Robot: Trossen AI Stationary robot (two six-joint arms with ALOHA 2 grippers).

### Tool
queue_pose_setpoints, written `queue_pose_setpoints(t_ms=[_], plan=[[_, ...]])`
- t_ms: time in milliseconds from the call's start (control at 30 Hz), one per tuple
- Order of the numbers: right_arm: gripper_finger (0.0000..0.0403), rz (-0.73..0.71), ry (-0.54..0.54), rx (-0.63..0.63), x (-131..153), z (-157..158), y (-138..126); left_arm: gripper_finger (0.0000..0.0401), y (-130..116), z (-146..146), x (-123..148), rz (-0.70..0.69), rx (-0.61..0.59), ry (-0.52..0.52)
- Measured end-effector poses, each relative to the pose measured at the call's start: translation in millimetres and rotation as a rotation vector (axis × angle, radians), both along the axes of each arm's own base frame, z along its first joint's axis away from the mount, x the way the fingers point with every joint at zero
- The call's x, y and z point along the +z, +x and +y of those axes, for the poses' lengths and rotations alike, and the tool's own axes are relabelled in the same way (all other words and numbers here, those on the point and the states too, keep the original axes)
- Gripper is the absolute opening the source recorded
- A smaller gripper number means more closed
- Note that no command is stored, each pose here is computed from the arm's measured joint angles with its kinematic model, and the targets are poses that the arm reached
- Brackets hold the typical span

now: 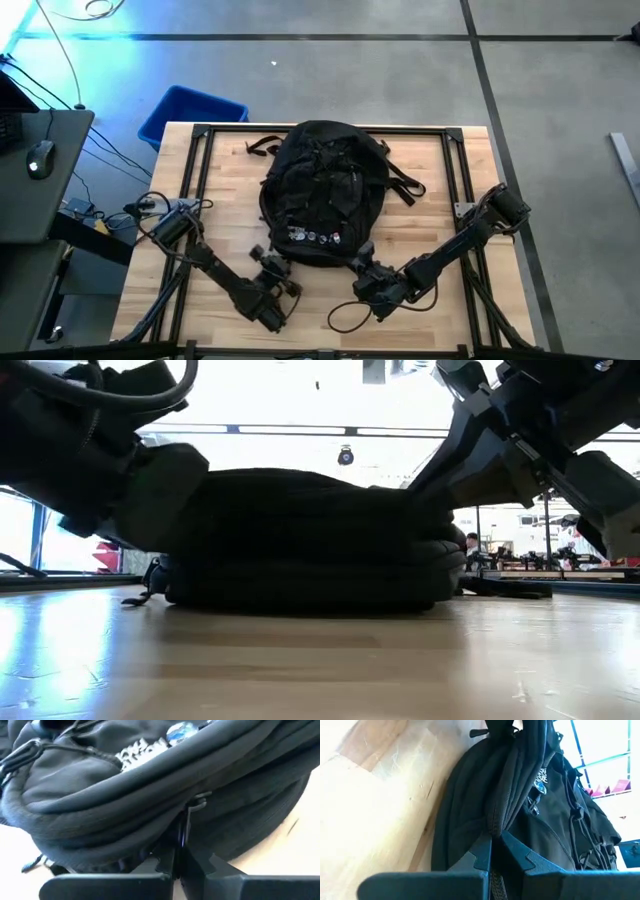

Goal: Unpack backpack
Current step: Close the black backpack

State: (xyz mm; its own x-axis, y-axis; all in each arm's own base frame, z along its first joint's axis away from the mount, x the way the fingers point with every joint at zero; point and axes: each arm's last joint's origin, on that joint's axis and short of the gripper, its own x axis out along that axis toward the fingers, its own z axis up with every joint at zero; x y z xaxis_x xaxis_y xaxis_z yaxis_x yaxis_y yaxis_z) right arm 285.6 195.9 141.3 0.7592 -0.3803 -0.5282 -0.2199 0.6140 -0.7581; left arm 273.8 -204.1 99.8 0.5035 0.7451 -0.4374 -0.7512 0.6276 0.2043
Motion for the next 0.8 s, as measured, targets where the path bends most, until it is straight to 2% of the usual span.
queue_pose_setpoints(t_ms=[133,233,333,433,533,633,800], plan=[[0.0003,0.020,0.014,0.019,-1,0,0,0.0000,-5,2,1,0.111,0.020,-0.030],[0.0003,0.061,0.041,0.040,-3,0,-2,0.0000,-7,1,1,0.156,0.001,-0.012],[0.0003,0.149,0.088,0.045,-6,-2,-7,0.0000,-1,-10,2,0.194,-0.108,0.015],[0.0003,0.222,0.098,-0.029,-12,-6,-17,0.0000,11,-26,6,0.254,-0.255,0.014],[0.0007,0.185,0.132,-0.116,-13,-8,-21,0.0000,23,-42,8,0.283,-0.432,0.020],[0.0029,0.137,0.135,-0.138,-12,-6,-21,0.0000,32,-52,11,0.276,-0.551,0.049],[0.0105,0.193,0.029,-0.116,10,6,-24,0.0000,37,-55,14,0.253,-0.585,0.069]])
